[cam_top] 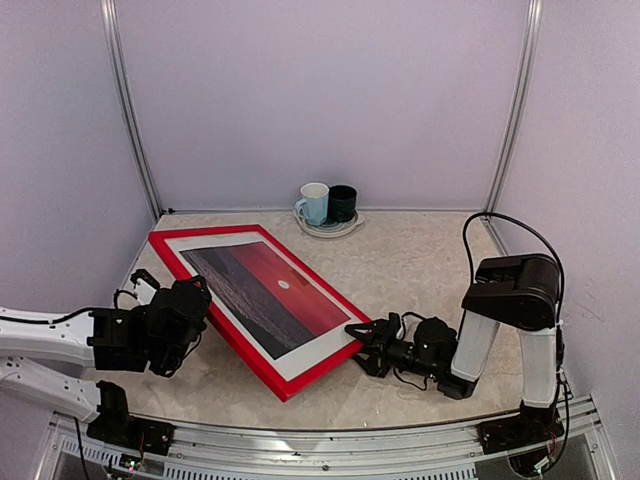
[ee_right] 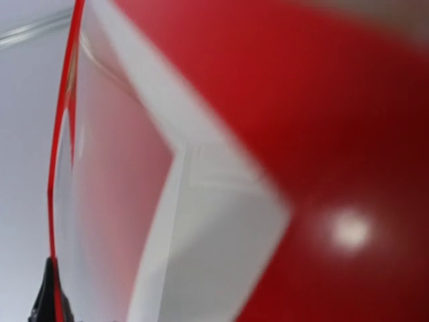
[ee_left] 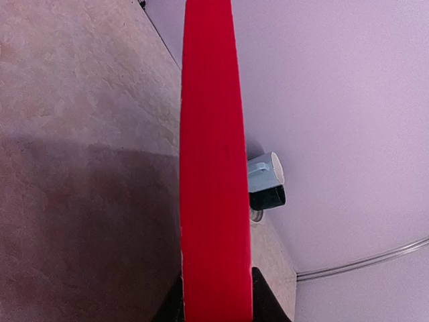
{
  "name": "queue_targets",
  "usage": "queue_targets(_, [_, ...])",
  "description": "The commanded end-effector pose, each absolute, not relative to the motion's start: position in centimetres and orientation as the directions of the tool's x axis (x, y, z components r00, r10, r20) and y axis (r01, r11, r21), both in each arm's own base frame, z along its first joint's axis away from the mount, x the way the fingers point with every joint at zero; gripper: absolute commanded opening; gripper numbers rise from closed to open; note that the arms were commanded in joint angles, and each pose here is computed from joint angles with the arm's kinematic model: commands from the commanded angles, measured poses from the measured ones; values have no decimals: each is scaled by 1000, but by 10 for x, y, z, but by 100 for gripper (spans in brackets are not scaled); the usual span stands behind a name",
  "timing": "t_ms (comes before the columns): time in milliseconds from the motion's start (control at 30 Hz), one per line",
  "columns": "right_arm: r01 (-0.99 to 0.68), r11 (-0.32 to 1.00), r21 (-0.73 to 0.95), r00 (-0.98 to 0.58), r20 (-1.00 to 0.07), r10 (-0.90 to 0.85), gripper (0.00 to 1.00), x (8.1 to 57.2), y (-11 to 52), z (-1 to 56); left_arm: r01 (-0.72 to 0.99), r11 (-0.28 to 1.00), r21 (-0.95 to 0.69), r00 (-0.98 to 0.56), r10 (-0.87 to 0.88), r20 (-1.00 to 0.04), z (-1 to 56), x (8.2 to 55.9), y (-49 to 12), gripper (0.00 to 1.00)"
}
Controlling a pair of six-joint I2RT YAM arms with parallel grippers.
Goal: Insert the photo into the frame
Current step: Pass from the left arm to the right
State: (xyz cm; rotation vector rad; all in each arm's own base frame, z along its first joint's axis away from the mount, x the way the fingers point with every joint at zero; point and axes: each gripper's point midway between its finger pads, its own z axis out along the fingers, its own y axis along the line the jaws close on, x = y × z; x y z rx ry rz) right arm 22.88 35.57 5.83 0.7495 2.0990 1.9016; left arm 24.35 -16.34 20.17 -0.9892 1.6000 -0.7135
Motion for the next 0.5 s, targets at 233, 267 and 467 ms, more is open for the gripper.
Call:
queue_targets(233, [91, -194, 977, -833, 181, 522, 50, 236, 347, 119, -277, 668, -691, -204, -743, -637, 158, 229, -161, 13])
queue_targets(267, [89, -197, 976, -832, 182, 524, 49, 236, 347, 121, -277, 670, -689, -208, -742, -638, 157, 228, -162, 14])
queue_targets(467, [66, -206, 976, -826, 170, 537, 38, 237, 342, 130, -290, 674, -680, -227, -739, -635, 146, 222, -158, 18])
